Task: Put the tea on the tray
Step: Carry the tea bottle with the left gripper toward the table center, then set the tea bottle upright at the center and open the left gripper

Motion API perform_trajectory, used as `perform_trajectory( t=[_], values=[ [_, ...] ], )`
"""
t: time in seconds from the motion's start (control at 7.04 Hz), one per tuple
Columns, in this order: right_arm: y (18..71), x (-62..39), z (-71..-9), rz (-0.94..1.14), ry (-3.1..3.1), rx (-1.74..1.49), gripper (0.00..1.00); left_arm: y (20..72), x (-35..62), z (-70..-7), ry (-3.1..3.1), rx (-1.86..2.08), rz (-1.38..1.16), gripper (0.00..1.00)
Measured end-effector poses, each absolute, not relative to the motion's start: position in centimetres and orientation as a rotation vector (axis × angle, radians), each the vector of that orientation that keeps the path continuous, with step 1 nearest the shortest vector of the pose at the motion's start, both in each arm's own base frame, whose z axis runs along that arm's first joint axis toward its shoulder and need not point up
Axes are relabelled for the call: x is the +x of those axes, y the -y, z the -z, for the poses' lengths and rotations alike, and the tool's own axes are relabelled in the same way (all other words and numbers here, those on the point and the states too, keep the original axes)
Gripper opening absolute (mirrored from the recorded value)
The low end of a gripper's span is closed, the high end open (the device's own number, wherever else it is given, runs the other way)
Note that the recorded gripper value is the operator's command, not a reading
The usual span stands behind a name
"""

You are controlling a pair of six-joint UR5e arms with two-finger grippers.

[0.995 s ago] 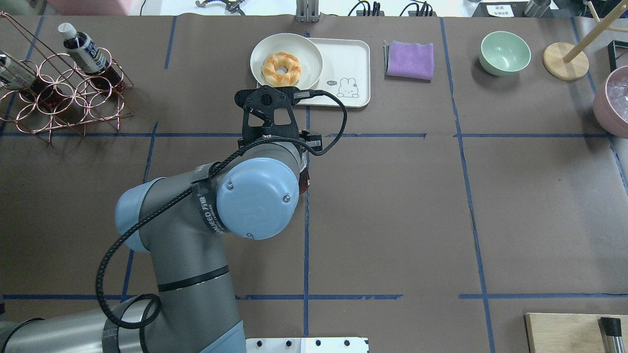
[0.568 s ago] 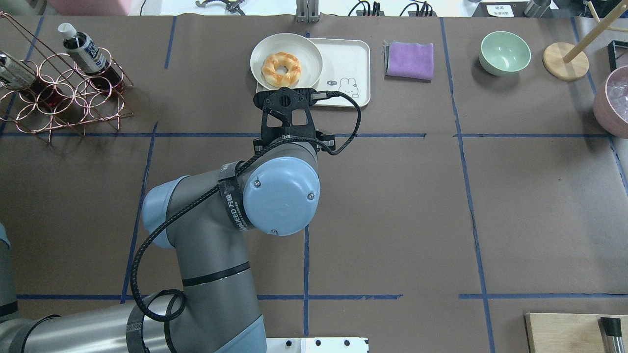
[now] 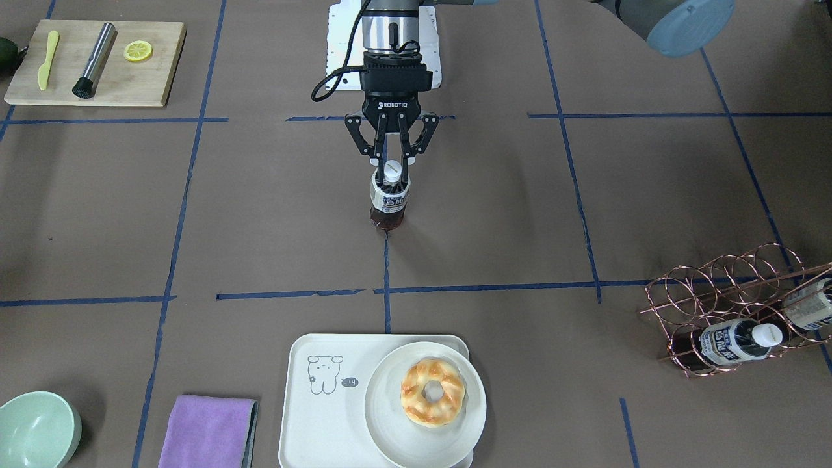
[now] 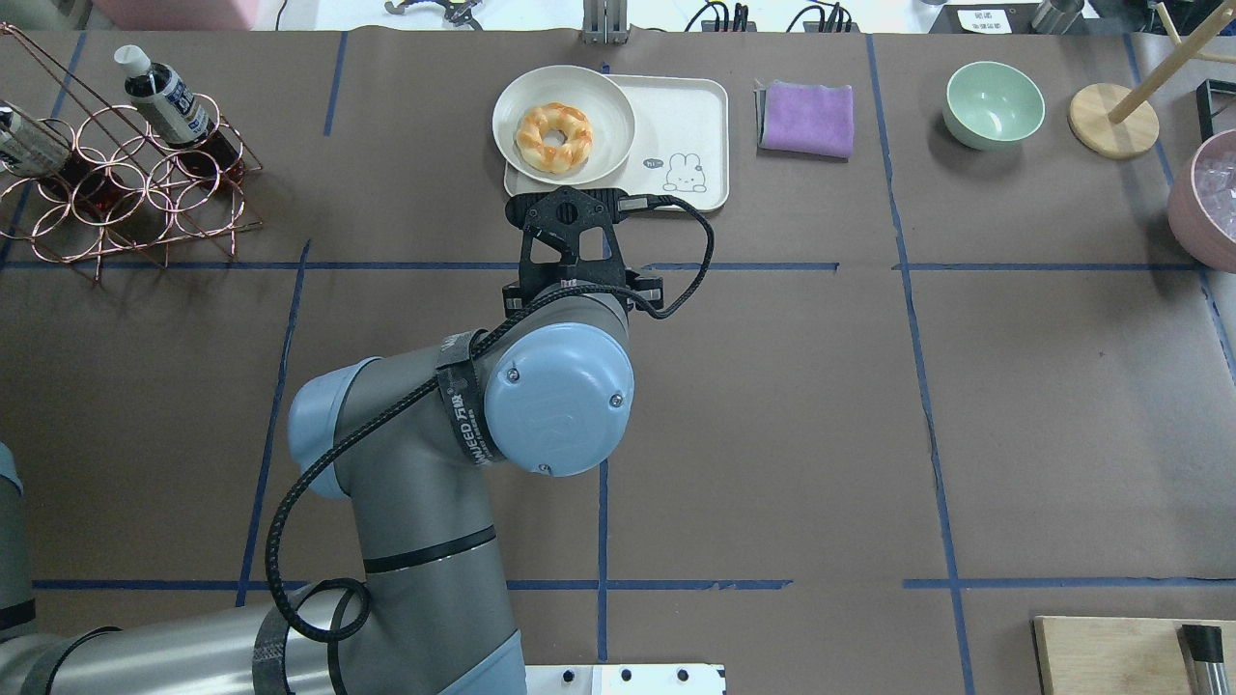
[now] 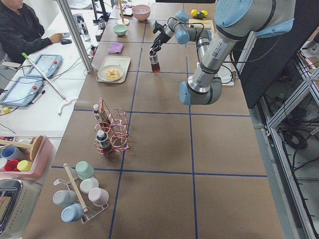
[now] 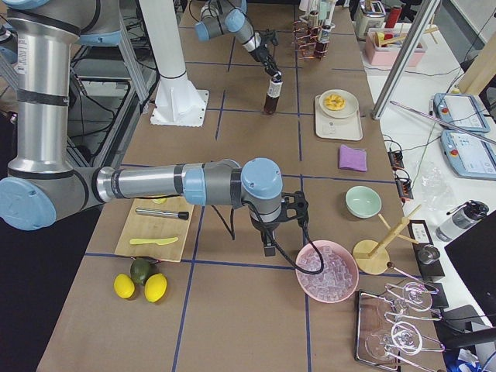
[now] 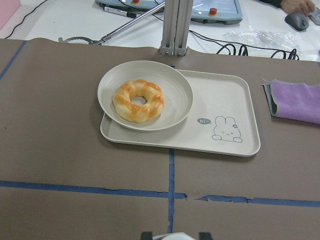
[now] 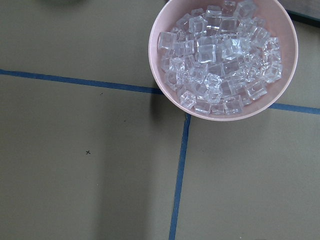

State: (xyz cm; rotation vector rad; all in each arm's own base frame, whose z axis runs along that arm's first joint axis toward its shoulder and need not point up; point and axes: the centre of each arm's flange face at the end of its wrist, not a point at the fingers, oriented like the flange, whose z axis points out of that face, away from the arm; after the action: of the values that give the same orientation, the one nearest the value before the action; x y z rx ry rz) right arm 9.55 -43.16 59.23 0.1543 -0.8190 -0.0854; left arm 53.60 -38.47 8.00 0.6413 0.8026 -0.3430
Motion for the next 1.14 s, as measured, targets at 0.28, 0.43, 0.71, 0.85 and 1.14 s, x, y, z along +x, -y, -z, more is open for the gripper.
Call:
perform_trajectory(
  t=[0.28,0.43,0.71,0.85,1.14],
  values=[
    [43.2,9.5,-59.2,0.085,0.819,0.155,1.00,38.4,53.5,-8.1,-0.803,0.642,0.341,1.00],
    [43.2,9.6,-59.2,0.085,0.819,0.155,1.00,38.2,53.1,-7.7,-0.818,0.643,0.344,1.00],
    [43.2,9.6,-59.1,0.085,0.819,0.156,1.00,37.2,50.3,-5.5,-0.890,0.652,0.349,1.00],
    [43.3,9.5,-58.7,0.089,0.817,0.165,1.00,36.8,48.5,-4.6,-0.927,0.647,0.349,1.00],
    [44.0,9.4,-56.3,0.107,0.814,0.206,1.00,37.8,43.9,-6.1,-0.934,0.588,0.321,1.00]
  ],
)
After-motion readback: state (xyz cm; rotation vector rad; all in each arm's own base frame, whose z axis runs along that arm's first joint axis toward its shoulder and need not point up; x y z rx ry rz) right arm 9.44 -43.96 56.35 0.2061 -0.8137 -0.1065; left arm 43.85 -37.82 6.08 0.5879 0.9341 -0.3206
